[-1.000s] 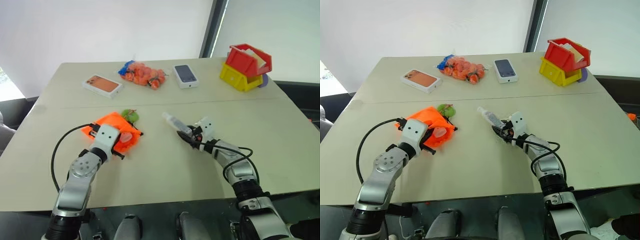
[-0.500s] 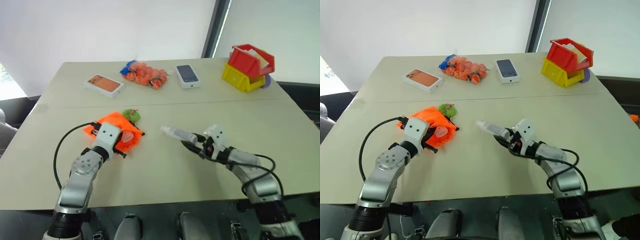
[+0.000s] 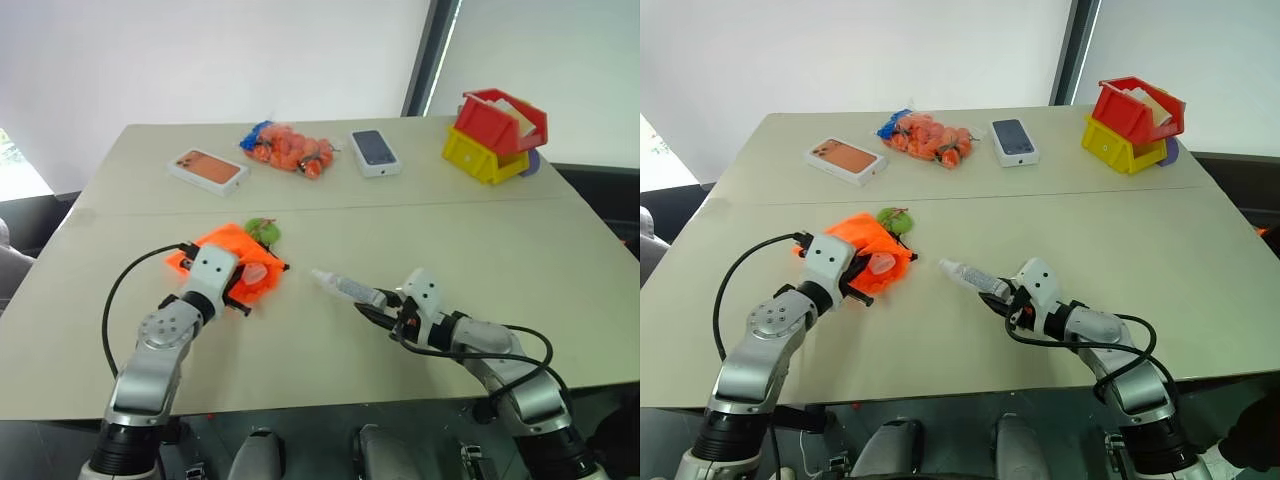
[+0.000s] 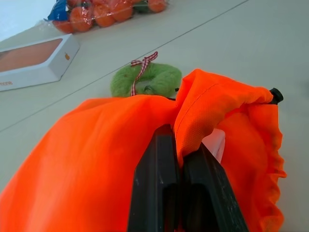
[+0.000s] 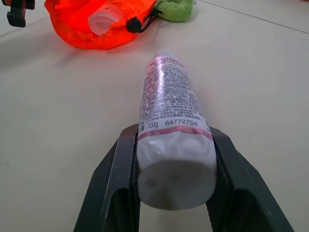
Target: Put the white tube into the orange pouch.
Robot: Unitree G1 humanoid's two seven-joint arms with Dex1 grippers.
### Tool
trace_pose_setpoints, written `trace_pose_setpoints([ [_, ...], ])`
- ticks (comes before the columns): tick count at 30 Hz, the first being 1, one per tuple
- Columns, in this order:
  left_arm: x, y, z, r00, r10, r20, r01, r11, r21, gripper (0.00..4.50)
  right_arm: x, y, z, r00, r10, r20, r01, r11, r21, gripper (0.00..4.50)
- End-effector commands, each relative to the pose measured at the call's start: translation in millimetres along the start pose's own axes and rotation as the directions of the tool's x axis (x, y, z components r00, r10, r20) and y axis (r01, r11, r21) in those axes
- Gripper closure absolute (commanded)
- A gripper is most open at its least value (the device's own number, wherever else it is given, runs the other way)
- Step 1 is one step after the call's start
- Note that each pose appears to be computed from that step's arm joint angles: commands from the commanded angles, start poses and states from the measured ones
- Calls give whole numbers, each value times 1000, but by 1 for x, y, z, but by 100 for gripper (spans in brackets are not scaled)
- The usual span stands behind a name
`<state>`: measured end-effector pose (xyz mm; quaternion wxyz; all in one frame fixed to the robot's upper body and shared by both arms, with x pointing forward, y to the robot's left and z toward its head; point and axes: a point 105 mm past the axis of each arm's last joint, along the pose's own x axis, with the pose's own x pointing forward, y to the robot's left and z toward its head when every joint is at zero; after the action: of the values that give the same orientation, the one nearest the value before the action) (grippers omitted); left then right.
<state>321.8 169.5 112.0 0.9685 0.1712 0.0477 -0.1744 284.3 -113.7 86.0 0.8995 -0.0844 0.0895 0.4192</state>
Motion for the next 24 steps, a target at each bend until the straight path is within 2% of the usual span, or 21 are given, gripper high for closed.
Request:
trace_pose_setpoints([
  [1, -2, 7, 10, 999, 18, 32, -18, 1000, 13, 450, -5, 0, 13, 999, 2, 50, -2, 1000, -5, 338],
  [8, -2, 9, 14, 999, 19, 45, -18, 1000, -5, 450, -8, 27, 31, 980, 131, 150, -151, 980, 133, 338],
  [12, -2, 9, 17, 999, 15, 52, -14, 1000, -11, 450, -1, 47, 36, 967, 186, 173, -214, 964, 159, 338],
  [24, -5, -1, 32, 994, -36, 99, 37, 999, -7, 450, 41, 54, 46, 967, 158, 198, -188, 972, 141, 338],
])
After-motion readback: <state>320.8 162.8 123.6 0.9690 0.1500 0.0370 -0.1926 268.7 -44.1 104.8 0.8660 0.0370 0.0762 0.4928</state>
